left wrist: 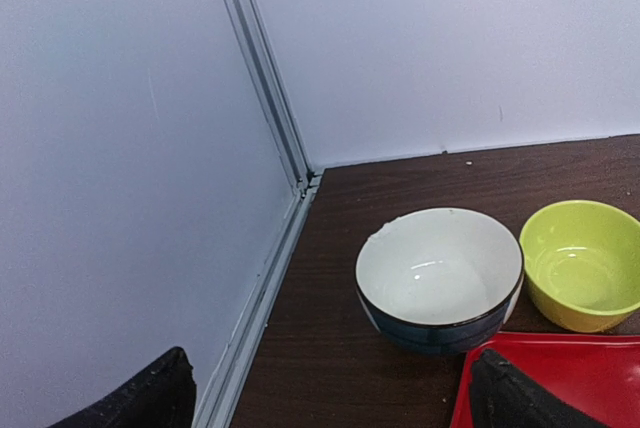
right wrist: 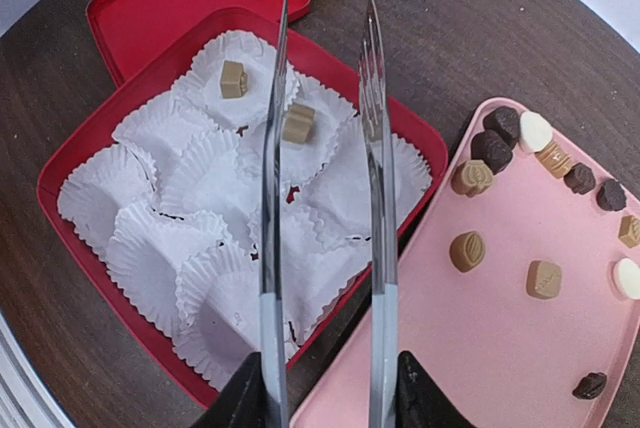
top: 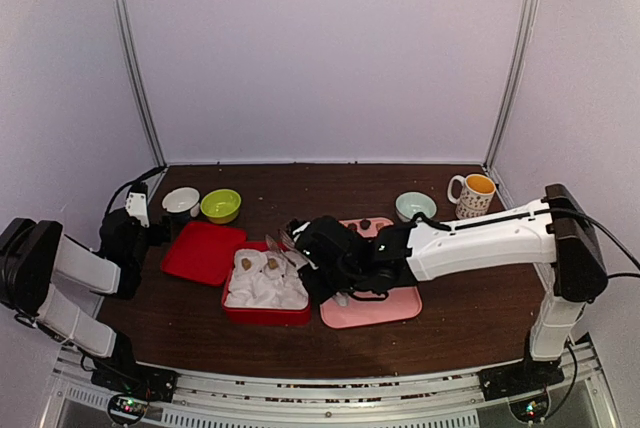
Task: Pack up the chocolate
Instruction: Place the fake chocolate in the empty pocket of the box, then pick up the fake chocolate from the plate.
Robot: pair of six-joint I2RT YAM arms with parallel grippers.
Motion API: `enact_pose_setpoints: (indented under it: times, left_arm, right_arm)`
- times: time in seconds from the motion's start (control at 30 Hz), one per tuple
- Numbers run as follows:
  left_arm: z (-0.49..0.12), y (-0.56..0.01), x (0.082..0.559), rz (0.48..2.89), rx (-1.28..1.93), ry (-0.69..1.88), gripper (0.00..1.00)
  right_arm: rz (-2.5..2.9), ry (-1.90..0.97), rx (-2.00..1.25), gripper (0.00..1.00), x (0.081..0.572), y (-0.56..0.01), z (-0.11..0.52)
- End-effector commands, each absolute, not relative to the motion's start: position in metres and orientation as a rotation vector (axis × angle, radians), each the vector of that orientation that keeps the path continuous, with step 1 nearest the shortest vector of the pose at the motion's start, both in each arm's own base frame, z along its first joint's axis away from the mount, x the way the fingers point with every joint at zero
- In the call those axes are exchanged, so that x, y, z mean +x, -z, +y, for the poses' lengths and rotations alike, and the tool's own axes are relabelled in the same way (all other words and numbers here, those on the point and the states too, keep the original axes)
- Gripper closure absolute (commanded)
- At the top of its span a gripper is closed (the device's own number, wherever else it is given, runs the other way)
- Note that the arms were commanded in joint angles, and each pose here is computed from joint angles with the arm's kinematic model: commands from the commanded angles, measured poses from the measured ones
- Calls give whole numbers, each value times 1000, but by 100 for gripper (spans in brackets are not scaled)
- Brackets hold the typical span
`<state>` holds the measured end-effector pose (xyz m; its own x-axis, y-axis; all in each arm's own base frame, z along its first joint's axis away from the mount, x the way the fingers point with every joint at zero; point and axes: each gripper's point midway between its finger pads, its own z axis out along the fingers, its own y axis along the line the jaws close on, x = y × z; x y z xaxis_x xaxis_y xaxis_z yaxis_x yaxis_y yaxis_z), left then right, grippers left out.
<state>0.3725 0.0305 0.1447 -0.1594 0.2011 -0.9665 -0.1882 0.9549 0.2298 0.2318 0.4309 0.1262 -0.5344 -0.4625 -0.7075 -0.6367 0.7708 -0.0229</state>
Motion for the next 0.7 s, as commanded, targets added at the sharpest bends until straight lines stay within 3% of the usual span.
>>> enact_pose_setpoints:
  times: [0.0, 0.67]
  left_arm:
    - [33, -161, 378, 1639, -16, -335, 2]
    - [33, -161, 378, 1638, -17, -336, 2]
  right_arm:
    - [2158, -310, -725, 63, 236, -169, 414]
    - [2189, -46, -659, 63, 239, -150, 351]
